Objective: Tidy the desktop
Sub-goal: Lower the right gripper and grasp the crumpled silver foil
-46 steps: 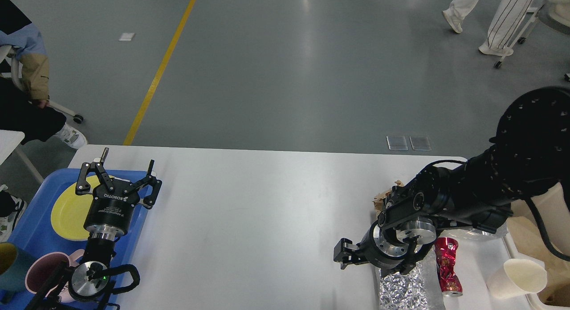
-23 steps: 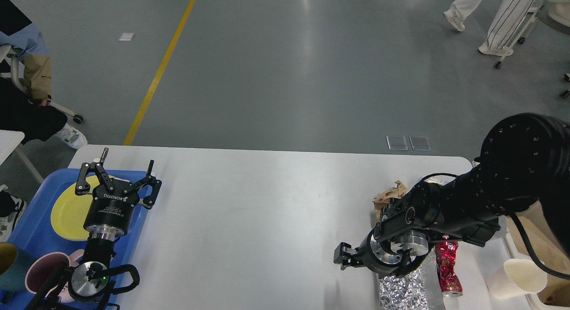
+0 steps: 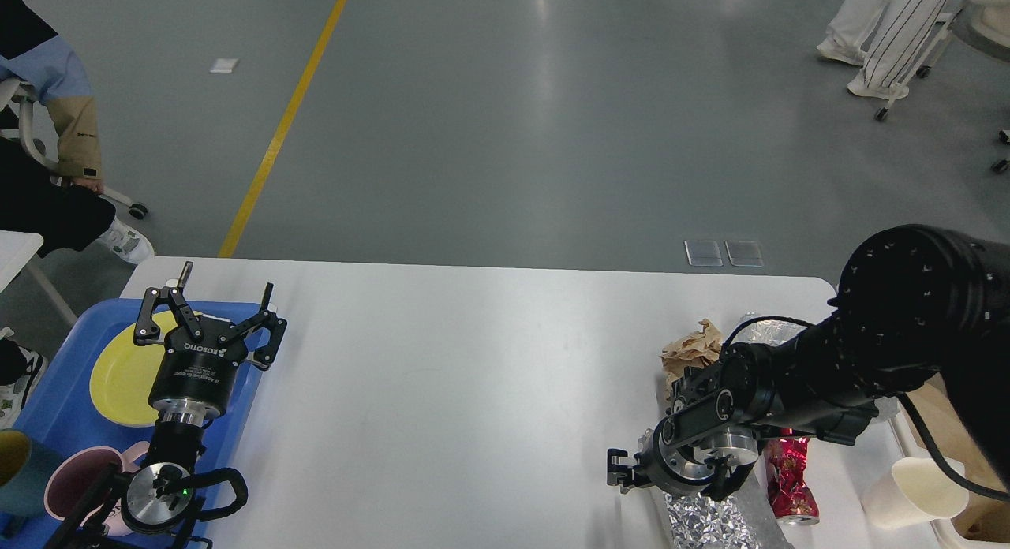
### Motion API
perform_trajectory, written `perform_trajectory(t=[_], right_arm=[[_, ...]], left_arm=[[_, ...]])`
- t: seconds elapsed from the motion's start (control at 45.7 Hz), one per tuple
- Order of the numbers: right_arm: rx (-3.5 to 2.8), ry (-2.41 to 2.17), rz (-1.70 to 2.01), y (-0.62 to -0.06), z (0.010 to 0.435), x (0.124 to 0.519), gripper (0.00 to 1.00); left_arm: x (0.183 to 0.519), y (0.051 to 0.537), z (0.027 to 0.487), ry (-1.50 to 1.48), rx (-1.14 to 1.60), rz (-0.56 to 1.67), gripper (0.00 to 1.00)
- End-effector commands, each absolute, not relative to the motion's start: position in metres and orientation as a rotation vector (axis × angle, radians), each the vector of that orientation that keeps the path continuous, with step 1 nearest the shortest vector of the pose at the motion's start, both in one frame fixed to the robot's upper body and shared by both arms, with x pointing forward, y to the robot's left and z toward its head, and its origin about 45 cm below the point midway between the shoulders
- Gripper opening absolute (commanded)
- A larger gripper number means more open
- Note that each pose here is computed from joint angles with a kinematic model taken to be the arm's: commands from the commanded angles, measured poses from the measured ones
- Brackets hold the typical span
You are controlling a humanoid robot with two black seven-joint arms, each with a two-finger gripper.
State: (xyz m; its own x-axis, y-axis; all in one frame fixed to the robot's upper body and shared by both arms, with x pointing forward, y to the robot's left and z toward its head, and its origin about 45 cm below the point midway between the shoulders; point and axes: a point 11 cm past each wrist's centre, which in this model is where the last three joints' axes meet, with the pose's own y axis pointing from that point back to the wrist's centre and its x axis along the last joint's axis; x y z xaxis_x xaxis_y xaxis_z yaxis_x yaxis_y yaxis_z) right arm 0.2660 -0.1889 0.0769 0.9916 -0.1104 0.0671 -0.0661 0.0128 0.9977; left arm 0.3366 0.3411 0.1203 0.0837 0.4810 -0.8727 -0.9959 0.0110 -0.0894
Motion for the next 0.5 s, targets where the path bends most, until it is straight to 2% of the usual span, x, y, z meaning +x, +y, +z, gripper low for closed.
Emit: perform_trajectory(t=[0.0,0.109,0.153,0.197,0.241,0.35,0.481], right_arm=[[1.555,-0.134,-0.038,-0.19,0.075,0.264,0.67],[1.553,-0.13,-0.044,-0.19,0.073,0.262,0.65],[1.555,-0.128,-0.045,-0.19,0.072,0.261,0.52],[1.555,-0.127,-0.049,-0.19,0.072,0.26,0.32],[1.555,-0.128,-0.051,-0.19,0.071,0.26,0.24],[1.554,-0.131,-0.058,-0.191,0.07,0.259,0.17],[1.553,-0.141,-0.066,-0.193,0.062,0.259,0.17]], left_arm=[[0.337,0.341,0.12,0.767,-0.882,1.349,0.96],[0.336,0.341,0.12,0.768,-0.881,1.35,0.96],[0.337,0.341,0.12,0.767,-0.882,1.349,0.96],[0.337,0.341,0.12,0.766,-0.883,1.35,0.96],[0.337,0.341,0.12,0.767,-0.882,1.349,0.96],[0.337,0.341,0.12,0.767,-0.882,1.349,0.96],[0.336,0.341,0.12,0.768,-0.881,1.35,0.96]])
